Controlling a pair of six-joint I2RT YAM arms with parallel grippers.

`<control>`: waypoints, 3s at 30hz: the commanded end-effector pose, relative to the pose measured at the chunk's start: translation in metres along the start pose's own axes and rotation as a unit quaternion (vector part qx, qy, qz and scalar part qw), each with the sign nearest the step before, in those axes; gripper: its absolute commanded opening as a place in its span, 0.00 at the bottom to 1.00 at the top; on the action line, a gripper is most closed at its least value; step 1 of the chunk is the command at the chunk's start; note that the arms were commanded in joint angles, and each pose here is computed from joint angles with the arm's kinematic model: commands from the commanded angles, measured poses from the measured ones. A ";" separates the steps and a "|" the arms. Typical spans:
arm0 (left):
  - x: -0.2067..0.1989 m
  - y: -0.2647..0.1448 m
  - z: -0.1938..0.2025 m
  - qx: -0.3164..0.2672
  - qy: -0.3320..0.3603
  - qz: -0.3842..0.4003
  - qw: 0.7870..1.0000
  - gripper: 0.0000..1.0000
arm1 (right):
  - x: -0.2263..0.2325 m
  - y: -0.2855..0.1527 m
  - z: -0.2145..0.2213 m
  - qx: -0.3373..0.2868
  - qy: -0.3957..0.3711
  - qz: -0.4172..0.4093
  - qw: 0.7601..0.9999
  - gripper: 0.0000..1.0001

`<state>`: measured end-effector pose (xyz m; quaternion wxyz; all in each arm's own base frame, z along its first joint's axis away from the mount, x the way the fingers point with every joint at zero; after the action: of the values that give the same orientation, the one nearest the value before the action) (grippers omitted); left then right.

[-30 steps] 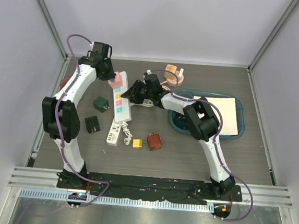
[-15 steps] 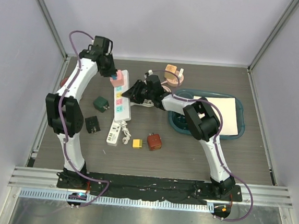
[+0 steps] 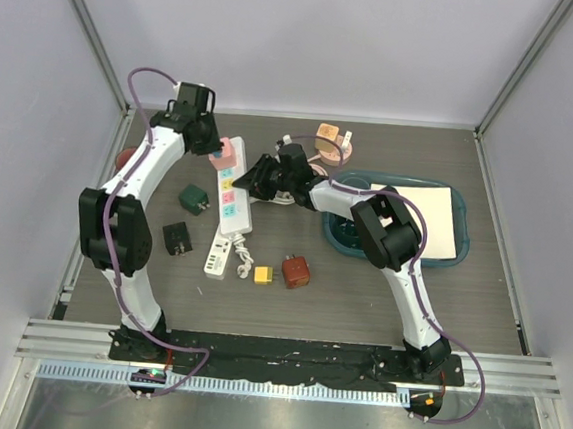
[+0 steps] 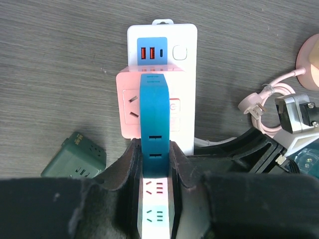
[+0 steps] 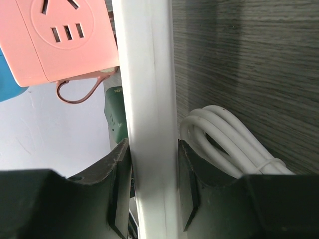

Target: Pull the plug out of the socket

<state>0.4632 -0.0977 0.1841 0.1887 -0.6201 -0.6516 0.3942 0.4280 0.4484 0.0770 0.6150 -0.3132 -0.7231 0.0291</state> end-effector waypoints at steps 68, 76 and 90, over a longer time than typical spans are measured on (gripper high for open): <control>0.033 0.058 0.028 0.119 -0.108 0.088 0.983 0.42 | 0.115 -0.149 -0.056 -0.114 -0.101 -0.088 0.984 0.01; 0.042 0.039 0.010 0.107 -0.091 0.044 0.989 0.86 | 0.111 -0.159 -0.047 -0.113 -0.111 -0.076 0.984 0.01; -0.025 -0.065 -0.004 0.056 -0.052 0.190 0.979 1.00 | 0.081 -0.146 0.003 -0.072 -0.131 -0.052 0.987 0.01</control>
<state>0.4493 -0.0780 0.2175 0.1207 -0.6353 -0.5768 0.4991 0.3605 0.3513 0.1205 0.5508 -0.3706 -0.7441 0.0750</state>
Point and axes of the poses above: each gripper's point midway between its finger pads, its own y axis out along the fingers, its own x axis along the line the jaws close on, z = x × y, the point moved 1 cm from there along -y, back along the fingers, and after that the axes turned 1 degree about y, right-handed, at the moved point
